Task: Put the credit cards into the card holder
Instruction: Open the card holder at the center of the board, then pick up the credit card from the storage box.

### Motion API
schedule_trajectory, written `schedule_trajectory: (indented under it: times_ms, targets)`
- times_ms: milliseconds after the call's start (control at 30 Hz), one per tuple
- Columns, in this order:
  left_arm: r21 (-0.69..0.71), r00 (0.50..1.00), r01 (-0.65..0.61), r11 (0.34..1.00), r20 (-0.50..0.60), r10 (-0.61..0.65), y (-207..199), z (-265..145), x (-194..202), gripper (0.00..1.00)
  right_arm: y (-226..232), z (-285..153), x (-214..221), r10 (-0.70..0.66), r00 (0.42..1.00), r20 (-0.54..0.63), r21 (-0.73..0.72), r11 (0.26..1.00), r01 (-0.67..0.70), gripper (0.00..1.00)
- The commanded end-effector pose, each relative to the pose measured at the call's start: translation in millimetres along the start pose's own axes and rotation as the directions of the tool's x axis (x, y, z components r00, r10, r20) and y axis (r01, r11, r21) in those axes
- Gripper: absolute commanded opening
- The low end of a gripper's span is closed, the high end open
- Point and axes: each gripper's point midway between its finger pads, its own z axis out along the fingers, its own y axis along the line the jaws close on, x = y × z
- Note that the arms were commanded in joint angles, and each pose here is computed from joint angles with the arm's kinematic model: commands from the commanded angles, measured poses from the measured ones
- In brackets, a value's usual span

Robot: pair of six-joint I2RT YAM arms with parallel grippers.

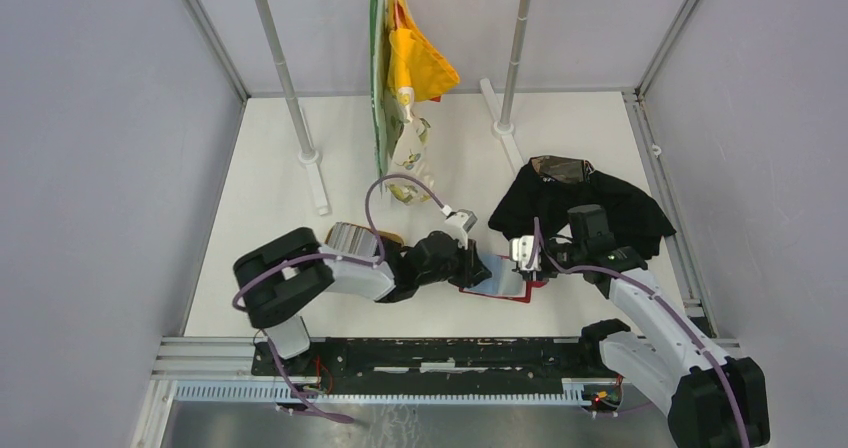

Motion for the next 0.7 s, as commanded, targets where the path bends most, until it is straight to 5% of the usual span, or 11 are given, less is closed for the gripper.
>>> schedule_trajectory:
  times_ms: [0, 133, 300, 500, 667]
  targets:
    - [-0.038, 0.965, -0.199, 0.979, 0.166, 0.203, -10, -39, -47, 0.27, -24, -10, -19, -0.031, 0.999, 0.038, 0.07, 0.997, 0.028, 0.48]
    - [-0.257, 0.929, -0.303, 0.918, 0.137, 0.345, 23, -74, -63, 0.32, -25, -13, -18, -0.031, 0.999, 0.04, 0.084, 0.996, 0.027, 0.49]
    - [-0.548, 0.905, -0.313, 0.776, 0.077, 0.419, 75, -121, -81, 0.58, -26, -14, -14, -0.032, 0.999, 0.028, 0.092, 0.995, 0.03, 0.5]
    - [-0.634, 0.952, -0.218, 0.742, 0.028, 0.303, 123, -157, -85, 0.6, -24, -13, -13, -0.033, 0.999, 0.027, 0.09, 0.995, 0.031, 0.5]
    - [-0.737, 0.951, -0.15, 0.659, 0.073, 0.299, 134, -199, -105, 0.72, -22, -12, -13, -0.031, 0.999, 0.034, 0.083, 0.996, 0.028, 0.5]
